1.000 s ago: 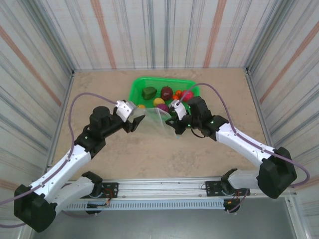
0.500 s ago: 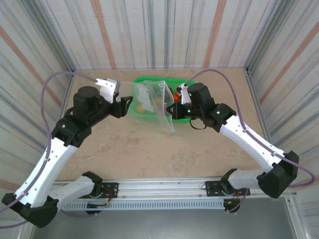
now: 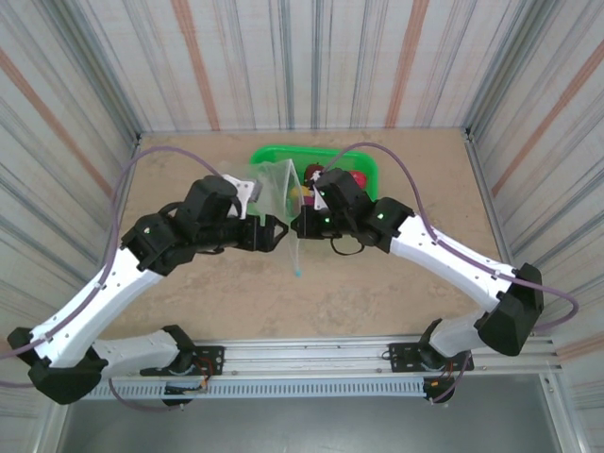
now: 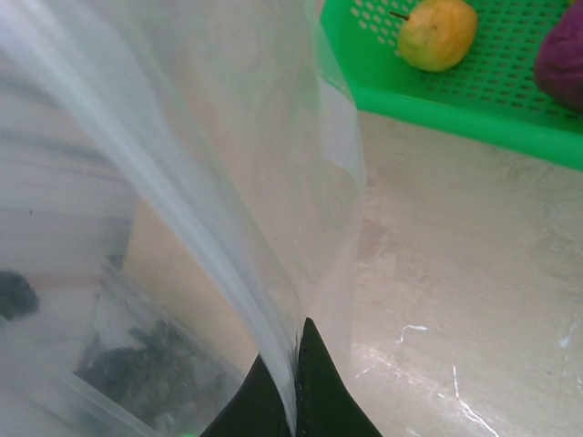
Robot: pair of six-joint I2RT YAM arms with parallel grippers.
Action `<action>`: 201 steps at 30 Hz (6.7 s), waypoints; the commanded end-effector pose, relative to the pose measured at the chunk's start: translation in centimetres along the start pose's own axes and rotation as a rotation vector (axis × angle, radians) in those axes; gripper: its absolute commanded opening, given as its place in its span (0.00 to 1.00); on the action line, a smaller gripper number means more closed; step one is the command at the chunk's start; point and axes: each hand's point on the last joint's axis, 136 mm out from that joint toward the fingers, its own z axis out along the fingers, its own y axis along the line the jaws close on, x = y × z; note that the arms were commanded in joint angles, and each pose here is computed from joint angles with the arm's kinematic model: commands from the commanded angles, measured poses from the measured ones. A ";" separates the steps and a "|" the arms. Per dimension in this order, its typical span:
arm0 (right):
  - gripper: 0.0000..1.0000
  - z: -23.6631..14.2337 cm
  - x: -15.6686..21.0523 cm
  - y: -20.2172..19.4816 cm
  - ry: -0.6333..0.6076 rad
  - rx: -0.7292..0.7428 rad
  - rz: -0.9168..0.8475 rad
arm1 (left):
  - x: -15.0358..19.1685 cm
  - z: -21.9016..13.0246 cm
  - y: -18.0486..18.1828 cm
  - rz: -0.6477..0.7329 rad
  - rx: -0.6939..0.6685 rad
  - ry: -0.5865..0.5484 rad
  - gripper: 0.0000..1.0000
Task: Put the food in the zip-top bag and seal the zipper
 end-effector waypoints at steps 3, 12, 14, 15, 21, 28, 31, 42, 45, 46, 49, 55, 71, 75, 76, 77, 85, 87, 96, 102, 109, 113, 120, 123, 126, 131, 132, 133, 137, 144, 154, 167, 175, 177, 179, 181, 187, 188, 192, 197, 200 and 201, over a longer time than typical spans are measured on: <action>0.00 0.3 -0.3 1.4 -0.010 -0.010 0.008 | -0.3 0.6 1.4 -0.071 -0.170 -0.001 0.93; 0.00 -0.2 -0.5 2.0 -0.029 -0.027 0.011 | -1.6 0.5 3.7 -0.062 -0.351 -0.067 0.83; 0.00 -0.4 -0.6 1.9 -0.039 -0.021 0.013 | -1.6 0.3 3.9 -0.060 -0.359 -0.076 0.71; 0.00 -0.5 -0.7 1.9 -0.043 -0.021 0.011 | -1.5 0.3 4.1 -0.057 -0.364 -0.075 0.65; 0.00 -0.7 -0.9 1.5 -0.058 -0.002 0.010 | -0.6 0.3 4.8 -0.024 -0.380 -0.060 0.49; 0.00 -0.6 -1.2 1.4 -0.069 0.006 0.015 | -0.4 0.3 4.1 -0.044 -0.330 -0.044 0.48; 0.00 -0.3 -1.4 1.4 -0.089 -0.011 0.047 | 0.2 1.8 3.6 -0.085 -0.282 -0.023 0.47; 0.00 0.2 -1.9 2.1 -0.139 -0.087 0.152 | -0.8 2.2 4.8 -0.193 -0.275 -0.155 0.30; 0.00 0.6 -1.6 2.2 -0.123 -0.098 0.157 | -1.4 1.6 4.6 -0.162 -0.252 -0.196 0.30; 0.00 0.8 -1.5 2.3 -0.114 -0.100 0.155 | -1.6 1.2 4.5 -0.144 -0.249 -0.209 0.30; 0.00 1.1 -1.2 2.2 -0.096 -0.103 0.154 | -2.0 0.6 4.3 -0.098 -0.226 -0.232 0.29; 0.00 1.2 -0.9 2.5 -0.082 -0.122 0.147 | -1.7 1.0 3.9 -0.053 -0.122 -0.190 0.06; 0.00 1.4 -0.8 3.1 -0.070 -0.173 0.207 | -1.1 0.2 2.5 -0.031 0.034 -0.203 0.00; 0.00 1.1 -0.8 2.8 -0.078 -0.157 0.184 | -1.6 -2.5 3.0 -0.059 0.034 -0.231 0.00; 0.00 1.1 -0.7 2.6 -0.077 -0.145 0.176 | -1.6 -3.0 3.1 -0.050 0.021 -0.214 0.00; 0.00 1.1 -0.6 2.4 -0.073 -0.135 0.174 | -1.5 -3.4 3.3 -0.043 0.009 -0.199 0.00; 0.22 2.0 0.2 1.8 -0.033 -0.100 0.132 | -0.5 -5.8 5.2 -0.064 -0.090 -0.107 0.00; 0.25 2.3 0.3 1.5 -0.018 -0.082 0.107 | -0.5 -6.6 5.5 -0.071 -0.103 -0.102 0.00; 0.65 2.6 0.2 0.0 0.012 0.049 -0.074 | -0.2 -4.7 7.8 -0.220 -0.011 -0.030 0.00; 0.85 -0.2 -2.0 1.0 -0.071 0.020 -0.201 | -1.2 -2.8 8.6 -0.330 0.121 -0.032 0.00; 0.82 -1.8 -5.7 -3.6 -0.125 0.201 -0.160 | -1.5 -2.4 10.5 -0.382 0.065 -0.068 0.00; 0.75 0.0 -7.0 -8.0 -0.064 0.323 -0.121 | -1.6 -2.6 11.5 -0.434 0.062 -0.105 0.00; 0.58 5.0 -7.8 -12.3 0.069 0.445 -0.153 | -2.0 -2.9 11.7 -0.438 0.051 -0.141 0.00; 0.44 7.3 -7.5 -13.7 0.133 0.472 -0.155 | -2.1 -3.2 11.9 -0.434 0.038 -0.149 0.00; 0.32 9.1 -6.5 -15.4 0.210 0.514 -0.158 | -2.0 -3.8 12.2 -0.425 0.001 -0.166 0.00; 0.24 9.9 -4.1 -16.4 0.267 0.512 -0.150 | -2.1 -5.1 12.8 -0.404 -0.073 -0.203 0.00; 0.24 9.6 -3.6 -16.6 0.268 0.516 -0.149 | -2.2 -5.2 13.0 -0.399 -0.083 -0.206 0.00; 0.24 9.2 -3.1 -16.9 0.268 0.521 -0.145 | -2.2 -5.3 13.0 -0.400 -0.088 -0.207 0.00; 0.24 7.7 -1.0 -18.2 0.274 0.545 -0.119 | -2.3 -4.7 13.2 -0.407 -0.083 -0.199 0.00; 0.22 3.3 2.2 -22.1 0.249 0.613 0.000 | -3.3 -4.6 13.0 -0.406 -0.060 -0.211 0.00; 0.17 -4.4 5.7 -28.0 0.069 0.751 0.237 | -3.4 -3.9 12.6 -0.408 -0.023 -0.198 0.00; 0.32 -12.6 1.9 -29.9 -0.209 0.966 0.243 | -3.4 -1.8 9.8 -0.325 0.086 -0.125 0.00; 0.60 -9.4 -1.9 -25.4 -0.210 0.726 0.087 | -2.8 1.0 6.2 -0.238 0.159 -0.023 0.00; 0.61 -8.3 -2.4 -25.9 -0.179 0.678 0.139 | -3.0 1.2 6.0 -0.243 0.172 -0.026 0.00; 0.62 -7.9 -3.2 -26.9 -0.171 0.696 0.166 | -3.0 1.2 6.0 -0.242 0.174 -0.025 0.00; 0.62 -7.4 -4.1 -27.5 -0.157 0.705 0.177 | -3.0 1.2 6.0 -0.239 0.171 -0.026 0.00; 0.60 -6.1 -5.8 -30.0 -0.088 0.807 0.169 | -2.7 1.5 6.2 -0.239 0.171 -0.018 0.00; 0.60 -5.9 -5.9 -30.4 -0.075 0.822 0.166 | -2.6 1.5 6.3 -0.240 0.170 -0.017 0.00; 0.66 -4.9 -5.6 -31.9 -0.026 0.874 0.164 | -2.3 1.7 6.6 -0.236 0.162 -0.015 0.00; 0.70 -3.6 -5.1 -33.1 0.014 0.892 0.173 | -2.0 1.7 6.8 -0.243 0.169 -0.009 0.00; 0.72 -2.7 -4.4 -34.0 0.045 0.904 0.182 | -1.8 1.7 6.9 -0.245 0.168 -0.009 0.00; 0.72 -2.4 -4.2 -34.3 0.055 0.907 0.185 | -1.7 1.8 7.0 -0.249 0.166 -0.007 0.00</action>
